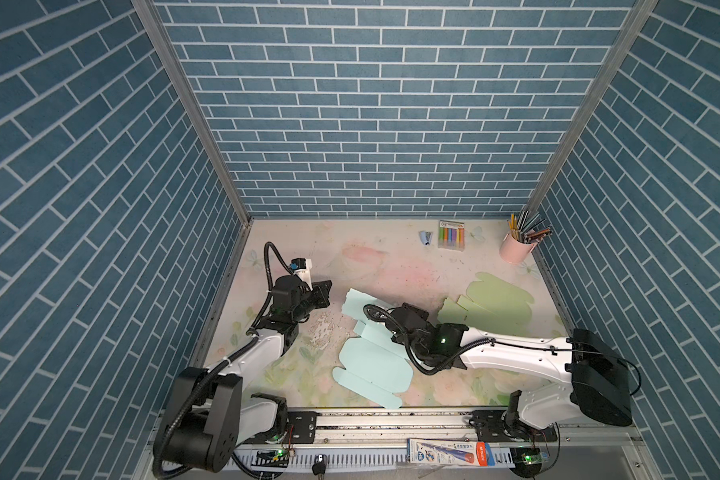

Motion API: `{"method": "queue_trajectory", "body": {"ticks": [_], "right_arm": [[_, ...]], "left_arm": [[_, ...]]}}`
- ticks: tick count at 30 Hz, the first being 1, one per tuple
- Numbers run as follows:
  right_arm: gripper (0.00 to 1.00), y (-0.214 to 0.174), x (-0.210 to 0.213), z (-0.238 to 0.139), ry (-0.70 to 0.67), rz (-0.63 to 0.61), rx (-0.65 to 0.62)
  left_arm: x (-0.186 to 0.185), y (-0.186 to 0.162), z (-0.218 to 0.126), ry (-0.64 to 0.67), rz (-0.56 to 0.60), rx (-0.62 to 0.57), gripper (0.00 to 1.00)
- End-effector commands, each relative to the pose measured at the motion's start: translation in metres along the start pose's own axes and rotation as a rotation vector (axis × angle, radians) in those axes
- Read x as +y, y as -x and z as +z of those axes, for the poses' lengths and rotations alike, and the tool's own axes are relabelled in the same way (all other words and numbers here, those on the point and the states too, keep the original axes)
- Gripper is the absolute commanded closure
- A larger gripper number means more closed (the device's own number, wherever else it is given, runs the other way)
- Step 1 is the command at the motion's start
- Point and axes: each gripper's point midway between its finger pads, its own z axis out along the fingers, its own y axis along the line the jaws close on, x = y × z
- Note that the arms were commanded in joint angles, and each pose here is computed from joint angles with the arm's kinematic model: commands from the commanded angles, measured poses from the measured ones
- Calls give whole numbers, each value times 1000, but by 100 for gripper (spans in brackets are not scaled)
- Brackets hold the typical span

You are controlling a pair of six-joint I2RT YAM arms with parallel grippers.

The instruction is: Fold the paper box

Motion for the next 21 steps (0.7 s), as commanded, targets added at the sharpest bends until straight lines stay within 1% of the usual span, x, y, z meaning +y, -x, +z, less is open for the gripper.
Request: {"method": "queue_trajectory", "body": {"ticks": [1, 9, 14, 21], "right_arm": [[100, 3, -2, 2, -63, -89, 6], [100, 7, 6, 9, -87, -187, 2], [100, 6, 10, 18, -114, -259, 22], [100, 7, 12, 22, -124, -285, 8]], "left_arm": [[-1, 4, 14, -29, 28, 15, 100], [5, -30, 37, -96, 10, 123, 100], [-4, -49, 39, -125, 22, 164, 100], [-14, -76, 28, -147, 29, 209, 100]]}}
